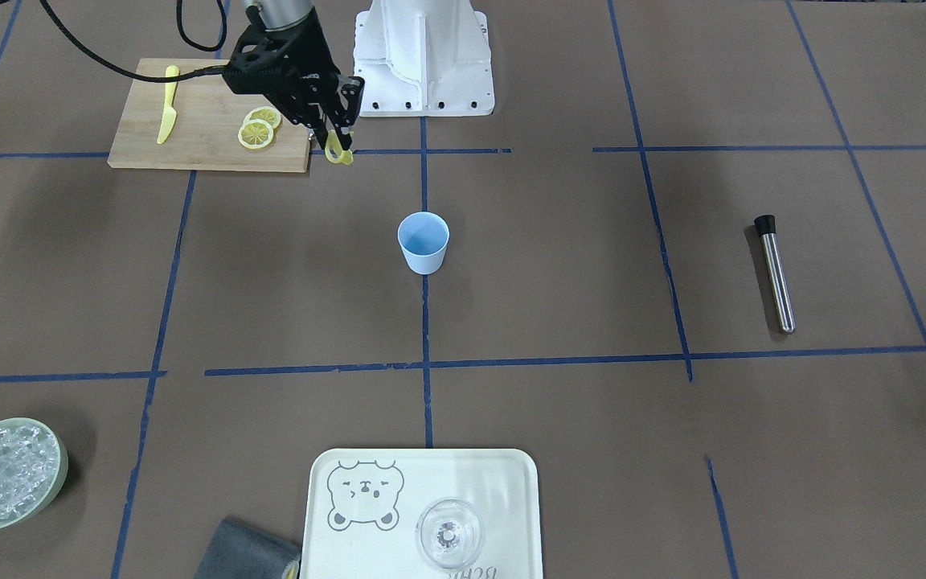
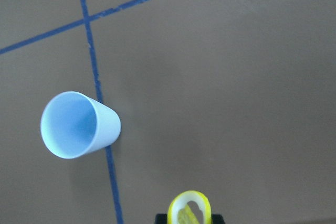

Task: Squeeze lemon into cup
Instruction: 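Lift the lemon slice with the right gripper and carry it over the blue cup, then lower the lemon slice into the blue cup and open the right gripper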

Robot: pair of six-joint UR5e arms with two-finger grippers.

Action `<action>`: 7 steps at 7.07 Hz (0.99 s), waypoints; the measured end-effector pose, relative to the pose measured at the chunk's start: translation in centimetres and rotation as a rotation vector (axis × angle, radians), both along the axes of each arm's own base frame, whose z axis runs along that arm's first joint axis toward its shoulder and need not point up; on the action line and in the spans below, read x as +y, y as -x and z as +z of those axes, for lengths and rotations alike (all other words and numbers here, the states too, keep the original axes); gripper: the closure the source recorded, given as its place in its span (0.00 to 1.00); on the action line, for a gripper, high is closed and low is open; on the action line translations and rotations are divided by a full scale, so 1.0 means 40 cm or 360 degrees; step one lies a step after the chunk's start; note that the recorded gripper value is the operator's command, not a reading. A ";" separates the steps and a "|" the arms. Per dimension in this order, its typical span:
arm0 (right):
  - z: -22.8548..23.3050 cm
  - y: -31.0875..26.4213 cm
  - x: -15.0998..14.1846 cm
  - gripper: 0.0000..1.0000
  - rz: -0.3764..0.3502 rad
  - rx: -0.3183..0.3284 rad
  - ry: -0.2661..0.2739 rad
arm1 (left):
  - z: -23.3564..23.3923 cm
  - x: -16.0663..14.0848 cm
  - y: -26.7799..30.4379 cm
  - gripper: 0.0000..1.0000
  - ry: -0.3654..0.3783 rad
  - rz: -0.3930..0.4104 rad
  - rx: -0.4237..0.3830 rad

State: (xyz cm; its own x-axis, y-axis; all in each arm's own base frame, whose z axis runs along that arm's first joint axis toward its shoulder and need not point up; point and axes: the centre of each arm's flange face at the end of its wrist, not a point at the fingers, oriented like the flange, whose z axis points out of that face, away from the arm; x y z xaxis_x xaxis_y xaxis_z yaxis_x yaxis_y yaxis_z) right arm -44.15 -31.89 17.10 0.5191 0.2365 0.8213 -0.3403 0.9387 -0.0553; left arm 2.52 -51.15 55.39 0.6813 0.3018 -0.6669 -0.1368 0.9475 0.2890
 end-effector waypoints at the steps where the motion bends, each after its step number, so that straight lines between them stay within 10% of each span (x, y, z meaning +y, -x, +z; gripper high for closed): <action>1: -0.044 0.040 -0.062 0.63 0.0035 0.0022 -0.0009 | 0.002 0.000 0.000 0.00 0.0002 0.0000 -0.0001; 7: -0.112 0.294 -0.270 0.61 0.0053 0.0088 0.0019 | -0.001 0.000 0.000 0.00 0.0000 -0.0001 0.0000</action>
